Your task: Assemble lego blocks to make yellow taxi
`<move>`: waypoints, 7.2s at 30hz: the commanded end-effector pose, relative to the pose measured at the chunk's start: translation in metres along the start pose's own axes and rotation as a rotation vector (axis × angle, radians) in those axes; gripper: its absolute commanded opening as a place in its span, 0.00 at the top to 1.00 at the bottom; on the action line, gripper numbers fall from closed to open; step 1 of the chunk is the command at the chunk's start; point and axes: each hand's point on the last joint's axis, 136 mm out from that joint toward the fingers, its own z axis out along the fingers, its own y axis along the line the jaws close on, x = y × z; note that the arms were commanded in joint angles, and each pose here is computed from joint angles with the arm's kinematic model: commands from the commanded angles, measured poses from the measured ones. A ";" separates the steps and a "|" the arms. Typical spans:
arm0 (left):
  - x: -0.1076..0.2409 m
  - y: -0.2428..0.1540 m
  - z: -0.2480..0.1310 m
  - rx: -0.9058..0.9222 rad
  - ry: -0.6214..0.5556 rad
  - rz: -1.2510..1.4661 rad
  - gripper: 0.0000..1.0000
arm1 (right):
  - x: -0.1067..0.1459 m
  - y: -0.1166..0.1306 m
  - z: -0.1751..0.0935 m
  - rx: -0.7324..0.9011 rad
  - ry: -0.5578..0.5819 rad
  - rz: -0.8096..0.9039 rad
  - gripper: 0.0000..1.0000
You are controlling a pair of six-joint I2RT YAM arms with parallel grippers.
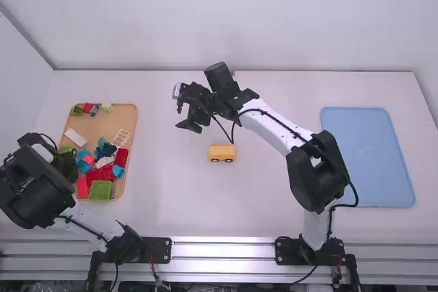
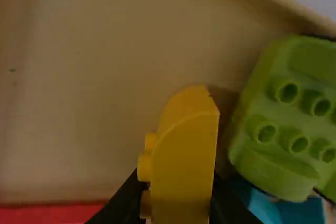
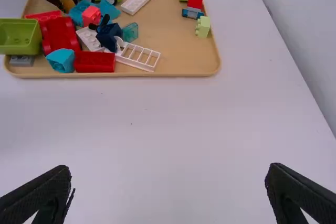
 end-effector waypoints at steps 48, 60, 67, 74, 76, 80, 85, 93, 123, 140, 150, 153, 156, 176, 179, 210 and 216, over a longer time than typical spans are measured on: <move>0.383 -0.078 -0.243 1.231 -0.306 2.245 0.98 | 0.022 -0.063 -0.088 -0.129 -0.237 0.624 0.01; 0.441 -0.090 -0.228 1.330 -0.230 2.101 0.98 | 0.032 -0.076 -0.067 -0.145 -0.328 0.658 0.14; 0.462 -0.085 -0.234 1.425 -0.121 1.997 0.98 | 0.037 -0.090 -0.063 -0.047 -0.367 0.702 0.16; 0.471 -0.074 -0.231 1.490 -0.156 1.934 0.98 | 0.034 -0.082 -0.055 -0.070 -0.360 0.703 0.20; 0.473 -0.068 -0.232 1.537 -0.174 1.916 0.98 | 0.034 -0.082 -0.055 -0.070 -0.361 0.699 0.21; 0.468 -0.068 -0.235 1.589 -0.221 1.833 0.98 | 0.032 -0.078 -0.055 -0.095 -0.363 0.697 0.30; 0.462 -0.072 -0.240 1.612 -0.240 1.757 0.97 | 0.030 -0.072 -0.053 -0.120 -0.366 0.679 0.38; 0.458 -0.078 -0.237 1.566 -0.251 1.716 0.96 | 0.025 -0.062 -0.045 -0.139 -0.357 0.649 0.41; 0.464 -0.073 -0.243 1.613 -0.210 1.732 0.43 | 0.030 -0.067 -0.034 -0.058 -0.323 0.630 0.81; 0.430 -0.019 -0.291 2.084 0.505 1.932 0.01 | 0.017 -0.041 -0.119 -0.414 -0.533 0.308 0.82; 0.443 -0.015 -0.286 2.108 0.665 1.949 0.01 | 0.003 -0.022 -0.105 -0.478 -0.537 0.270 0.82; 0.446 -0.022 -0.276 2.037 0.631 1.934 0.01 | 0.003 -0.022 -0.104 -0.481 -0.534 0.279 0.82; 0.450 -0.019 -0.276 2.039 0.630 1.940 0.00 | 0.000 -0.018 -0.101 -0.490 -0.532 0.276 0.82; 0.459 -0.010 -0.286 2.127 0.606 1.978 0.27 | -0.003 -0.018 -0.091 -0.464 -0.515 0.285 0.83; 0.460 -0.012 -0.285 2.112 0.596 1.973 0.31 | -0.002 -0.019 -0.092 -0.462 -0.515 0.287 0.83; 0.411 -0.063 -0.194 1.438 0.333 2.177 0.98 | 0.065 -0.125 -0.114 0.043 -0.390 0.580 0.01; 0.407 -0.041 -0.184 1.167 0.180 2.641 0.98 | 0.087 -0.142 -0.122 0.269 -0.241 0.617 0.01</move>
